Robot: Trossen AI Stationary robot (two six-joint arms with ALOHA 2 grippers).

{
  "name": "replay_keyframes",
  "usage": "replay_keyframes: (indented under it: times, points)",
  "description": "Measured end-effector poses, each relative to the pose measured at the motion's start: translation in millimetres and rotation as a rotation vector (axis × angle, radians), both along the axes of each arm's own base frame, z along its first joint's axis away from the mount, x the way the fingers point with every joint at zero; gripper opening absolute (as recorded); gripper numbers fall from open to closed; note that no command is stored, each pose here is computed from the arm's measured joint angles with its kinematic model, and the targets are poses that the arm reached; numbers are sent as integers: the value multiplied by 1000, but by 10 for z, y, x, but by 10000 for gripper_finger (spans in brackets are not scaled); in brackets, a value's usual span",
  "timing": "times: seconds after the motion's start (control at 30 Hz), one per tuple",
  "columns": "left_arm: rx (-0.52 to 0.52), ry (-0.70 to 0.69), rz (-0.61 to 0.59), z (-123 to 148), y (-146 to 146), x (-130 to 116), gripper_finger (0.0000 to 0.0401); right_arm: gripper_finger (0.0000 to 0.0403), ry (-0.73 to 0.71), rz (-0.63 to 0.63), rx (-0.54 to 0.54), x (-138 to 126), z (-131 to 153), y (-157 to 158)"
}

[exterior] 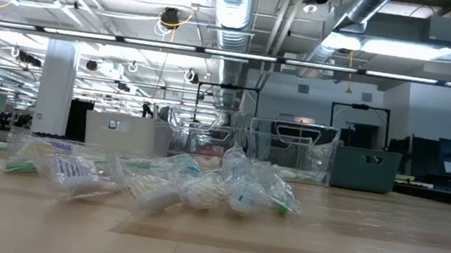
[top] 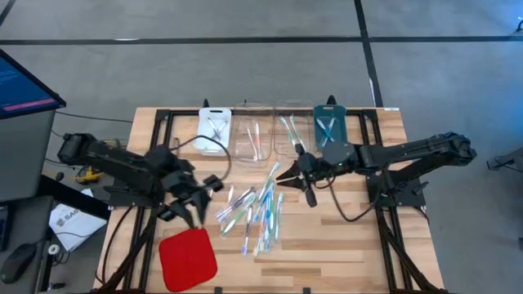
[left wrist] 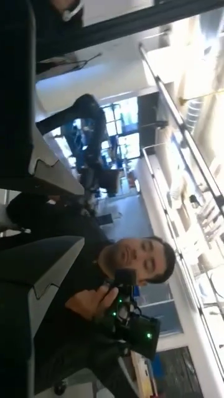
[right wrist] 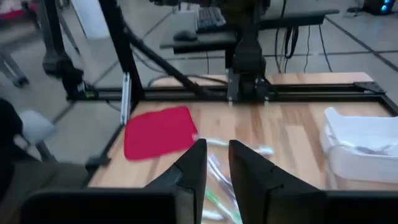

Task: Pick & Place Toothbrushes
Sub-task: Put the green toothbrush into the right transparent bin

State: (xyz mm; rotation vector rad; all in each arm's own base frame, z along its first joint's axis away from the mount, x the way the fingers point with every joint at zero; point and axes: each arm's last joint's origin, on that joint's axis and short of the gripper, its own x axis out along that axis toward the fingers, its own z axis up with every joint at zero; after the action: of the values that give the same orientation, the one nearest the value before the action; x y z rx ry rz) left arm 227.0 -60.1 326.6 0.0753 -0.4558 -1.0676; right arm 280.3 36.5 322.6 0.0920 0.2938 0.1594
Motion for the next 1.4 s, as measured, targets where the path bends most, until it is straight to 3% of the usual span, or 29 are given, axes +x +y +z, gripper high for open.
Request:
replay_keyframes:
  times: [0.23, 0.4, 0.53, 0.63, 0.83, 1.0, 1.1, 1.23, 1.3, 1.4]
  points:
    - [-57, -133, 43, 250, 157, -543, 108, 63, 74, -61, 139, 357, -340, -3]
    - [-65, -155, 56, 179, 214, -784, 108, 63, 237, -207, 390, 588, -648, -85]
    - [-89, -158, 35, 166, 231, -939, 108, 63, 498, -311, 583, 635, -1066, 20]
    - [-102, -156, 23, 147, 240, -1019, 108, 63, 616, -364, 709, 635, -1228, 174]
    - [-112, -150, 12, 128, 247, -1090, 108, 63, 673, -493, 876, 591, -1293, 452]
    - [-107, -138, -8, 127, 244, -1096, 108, 52, 716, -630, 919, 499, -1295, 659]
    - [-108, -134, -8, 125, 244, -1093, 108, 37, 659, -616, 900, 516, -1152, 835]
    - [-109, -139, -8, 128, 245, -1096, 108, 6, 452, -517, 708, 583, -746, 1117]
    - [-109, -143, -6, 130, 245, -1097, 108, 5, 413, -560, 655, 563, -616, 1162]
    - [-119, -145, 5, 135, 248, -1096, 108, 2, 476, -685, 625, 498, -716, 1128]
